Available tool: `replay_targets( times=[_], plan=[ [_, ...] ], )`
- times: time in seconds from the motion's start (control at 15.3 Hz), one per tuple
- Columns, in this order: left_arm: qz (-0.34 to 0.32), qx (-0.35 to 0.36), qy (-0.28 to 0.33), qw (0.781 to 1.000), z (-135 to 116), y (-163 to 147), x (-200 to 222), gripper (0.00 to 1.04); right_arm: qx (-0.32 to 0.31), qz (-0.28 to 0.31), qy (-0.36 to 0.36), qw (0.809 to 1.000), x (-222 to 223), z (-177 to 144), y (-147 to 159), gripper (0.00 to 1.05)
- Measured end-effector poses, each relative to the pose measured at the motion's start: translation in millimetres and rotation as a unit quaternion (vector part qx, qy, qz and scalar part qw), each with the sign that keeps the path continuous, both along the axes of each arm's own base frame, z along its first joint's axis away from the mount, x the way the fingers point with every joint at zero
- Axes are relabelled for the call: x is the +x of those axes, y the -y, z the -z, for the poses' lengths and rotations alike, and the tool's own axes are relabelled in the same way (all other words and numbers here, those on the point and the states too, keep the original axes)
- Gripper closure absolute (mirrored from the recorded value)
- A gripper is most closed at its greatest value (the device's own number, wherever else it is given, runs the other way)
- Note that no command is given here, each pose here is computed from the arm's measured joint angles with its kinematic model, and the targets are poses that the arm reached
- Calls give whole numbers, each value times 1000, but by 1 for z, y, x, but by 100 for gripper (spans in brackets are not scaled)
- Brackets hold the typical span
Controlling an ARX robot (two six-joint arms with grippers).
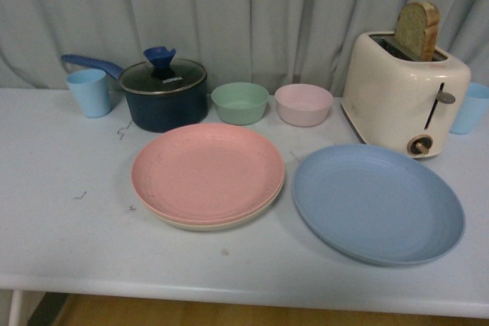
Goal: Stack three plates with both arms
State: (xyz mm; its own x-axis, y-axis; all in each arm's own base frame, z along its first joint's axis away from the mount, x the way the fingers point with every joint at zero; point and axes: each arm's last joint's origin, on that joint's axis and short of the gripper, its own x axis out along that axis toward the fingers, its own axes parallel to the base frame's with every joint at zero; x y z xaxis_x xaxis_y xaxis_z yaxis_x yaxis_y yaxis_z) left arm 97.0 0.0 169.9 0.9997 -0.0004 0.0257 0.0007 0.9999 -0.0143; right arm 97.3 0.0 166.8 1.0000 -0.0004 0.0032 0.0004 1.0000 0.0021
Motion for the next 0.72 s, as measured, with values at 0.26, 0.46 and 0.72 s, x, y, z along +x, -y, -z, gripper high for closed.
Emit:
replay_targets(
  times=[0.26,0.46,0.72],
  plan=[
    [0,0,-11,1000,3,0,0,103,0,0,0,1000,0,0,0,6],
    [0,0,-11,1000,3,0,0,103,0,0,0,1000,0,0,0,6],
    [0,0,-11,1000,3,0,0,103,0,0,0,1000,0,0,0,6]
  ],
)
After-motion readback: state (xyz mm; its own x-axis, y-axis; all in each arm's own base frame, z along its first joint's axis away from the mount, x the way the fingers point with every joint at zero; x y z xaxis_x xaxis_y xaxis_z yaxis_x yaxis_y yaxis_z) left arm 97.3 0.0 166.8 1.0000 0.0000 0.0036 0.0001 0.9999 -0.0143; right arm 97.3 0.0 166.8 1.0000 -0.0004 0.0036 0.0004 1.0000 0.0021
